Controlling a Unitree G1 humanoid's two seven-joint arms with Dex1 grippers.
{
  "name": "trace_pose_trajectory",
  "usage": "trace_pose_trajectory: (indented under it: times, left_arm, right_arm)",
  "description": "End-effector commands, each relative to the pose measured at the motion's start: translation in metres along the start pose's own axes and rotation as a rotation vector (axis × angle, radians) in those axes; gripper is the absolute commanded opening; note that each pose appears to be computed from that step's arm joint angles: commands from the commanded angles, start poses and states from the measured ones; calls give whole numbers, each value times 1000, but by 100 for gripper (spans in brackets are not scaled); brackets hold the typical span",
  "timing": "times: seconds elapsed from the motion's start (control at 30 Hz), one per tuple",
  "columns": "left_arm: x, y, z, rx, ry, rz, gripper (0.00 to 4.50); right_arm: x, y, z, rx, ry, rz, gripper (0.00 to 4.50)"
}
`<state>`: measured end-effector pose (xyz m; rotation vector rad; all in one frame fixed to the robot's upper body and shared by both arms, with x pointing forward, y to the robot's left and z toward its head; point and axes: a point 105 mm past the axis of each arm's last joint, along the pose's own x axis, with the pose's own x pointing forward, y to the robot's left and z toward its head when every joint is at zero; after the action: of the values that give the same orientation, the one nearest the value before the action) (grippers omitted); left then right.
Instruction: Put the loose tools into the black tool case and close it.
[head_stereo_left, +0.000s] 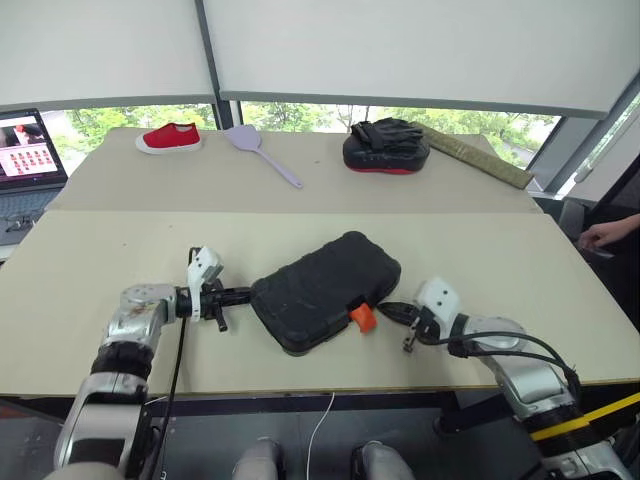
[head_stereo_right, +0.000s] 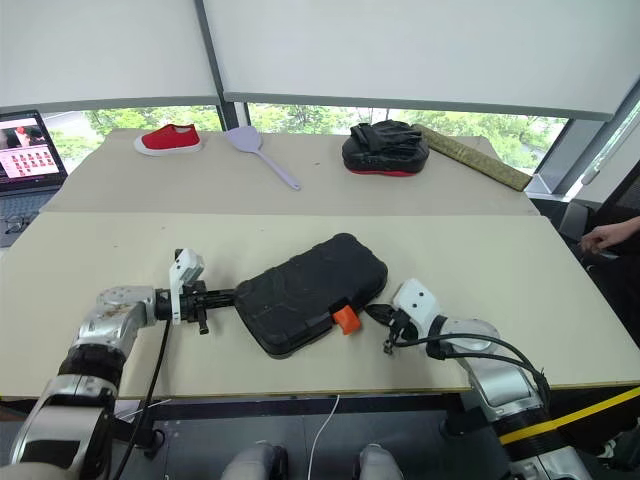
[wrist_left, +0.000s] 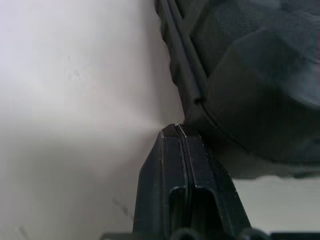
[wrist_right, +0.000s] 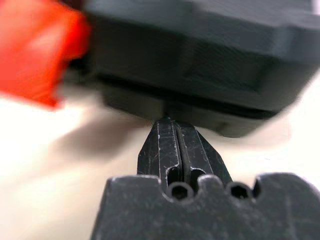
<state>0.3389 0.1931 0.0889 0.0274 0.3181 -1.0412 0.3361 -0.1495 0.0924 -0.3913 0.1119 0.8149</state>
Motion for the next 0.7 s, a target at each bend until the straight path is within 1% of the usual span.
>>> trace_pose_trajectory:
  times: [0.03, 0.07, 0.13, 0.2, 0.27, 0.3, 0.33, 0.4, 0.47, 0.53, 0.6, 0.7]
  left_arm:
    - [-13, -9, 9, -16, -97, 24, 5]
    - [-19, -9, 16, -45, -150, 31, 5]
    - [-35, -18, 38, -115, -262, -39, 5]
    - [-40, -24, 50, -132, -252, -78, 5]
    - [-36, -31, 59, -110, -193, -130, 5]
    - [-30, -37, 69, -96, -193, -170, 5]
    - [-23, -41, 77, -82, -201, -201, 5]
    - [3, -52, 96, -26, -225, -271, 5]
    - [33, -69, 101, -7, -155, -358, 5]
    - [57, -78, 99, 63, -89, -387, 5]
    - [88, -68, 91, 123, -21, -279, 5]
    - [108, -57, 74, 200, 70, -182, 5]
  right_arm:
    - [-12, -17, 7, -41, -33, -69, 0]
    - [-16, -17, 4, -31, -30, -74, 0]
    - [-25, -17, 1, -16, -29, -89, 0]
    - [-33, -15, -2, -2, -26, -94, 0]
    - [-41, -10, -6, 8, -16, -98, 0]
    - [-44, -9, -8, 11, -11, -105, 0]
    - [-47, -8, -10, 12, -5, -117, 0]
    - [-50, -8, -12, 14, -5, -141, 0]
    - [-50, -2, -7, 30, -36, -130, 0]
    - [-50, 2, 1, 33, -71, -123, 0]
    - [-49, 11, 8, 34, -98, -101, 0]
    - [-47, 19, 13, 43, -113, -78, 0]
